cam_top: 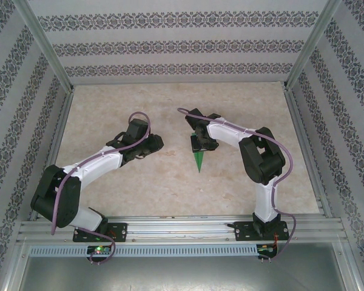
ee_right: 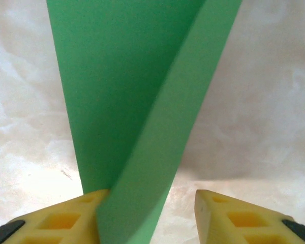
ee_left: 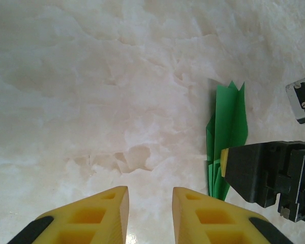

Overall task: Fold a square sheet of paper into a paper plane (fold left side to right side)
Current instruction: Turn over the paper plane at the center of the table.

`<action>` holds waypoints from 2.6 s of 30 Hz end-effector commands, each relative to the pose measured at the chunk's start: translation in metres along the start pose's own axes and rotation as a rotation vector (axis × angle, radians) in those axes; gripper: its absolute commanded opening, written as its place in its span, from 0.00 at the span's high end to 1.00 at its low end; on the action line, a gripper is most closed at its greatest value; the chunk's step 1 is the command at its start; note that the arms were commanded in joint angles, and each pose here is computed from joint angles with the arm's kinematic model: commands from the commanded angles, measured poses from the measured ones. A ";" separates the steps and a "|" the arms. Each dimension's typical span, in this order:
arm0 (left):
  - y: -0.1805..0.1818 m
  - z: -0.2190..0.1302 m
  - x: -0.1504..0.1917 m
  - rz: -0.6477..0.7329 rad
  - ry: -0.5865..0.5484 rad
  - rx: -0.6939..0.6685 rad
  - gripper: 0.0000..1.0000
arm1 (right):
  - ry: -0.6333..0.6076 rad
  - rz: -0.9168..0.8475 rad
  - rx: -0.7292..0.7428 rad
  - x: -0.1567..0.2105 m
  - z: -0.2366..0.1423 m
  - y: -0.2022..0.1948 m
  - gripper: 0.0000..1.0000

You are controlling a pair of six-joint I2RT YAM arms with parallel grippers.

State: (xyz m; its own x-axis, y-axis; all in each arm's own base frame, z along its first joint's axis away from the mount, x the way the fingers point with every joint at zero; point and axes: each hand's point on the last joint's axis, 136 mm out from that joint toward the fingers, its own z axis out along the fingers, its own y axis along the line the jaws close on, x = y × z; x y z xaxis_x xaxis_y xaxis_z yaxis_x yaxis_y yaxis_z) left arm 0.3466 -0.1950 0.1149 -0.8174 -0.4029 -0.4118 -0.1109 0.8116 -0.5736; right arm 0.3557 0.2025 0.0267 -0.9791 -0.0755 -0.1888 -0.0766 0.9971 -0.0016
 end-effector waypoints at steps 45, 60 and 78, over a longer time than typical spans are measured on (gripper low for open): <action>0.068 -0.088 -0.045 -0.059 -0.247 -0.111 0.53 | -0.085 0.232 -0.807 -0.026 -0.018 0.117 1.00; 0.059 -0.060 -0.038 -0.093 -0.146 -0.039 0.54 | -0.101 0.216 -0.664 -0.010 -0.008 0.086 0.74; -0.007 0.019 -0.022 -0.109 0.142 0.244 0.57 | -0.103 0.105 -0.552 0.008 -0.067 0.051 0.52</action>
State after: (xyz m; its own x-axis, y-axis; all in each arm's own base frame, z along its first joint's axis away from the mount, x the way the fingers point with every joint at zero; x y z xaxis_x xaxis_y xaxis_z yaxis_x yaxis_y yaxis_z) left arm 0.3633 -0.1724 0.0941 -0.8635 -0.4454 -0.2366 -0.1633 0.6907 -0.7044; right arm 0.3386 0.2592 0.0858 -0.9628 0.0689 -0.2613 -0.0870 0.8365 0.5410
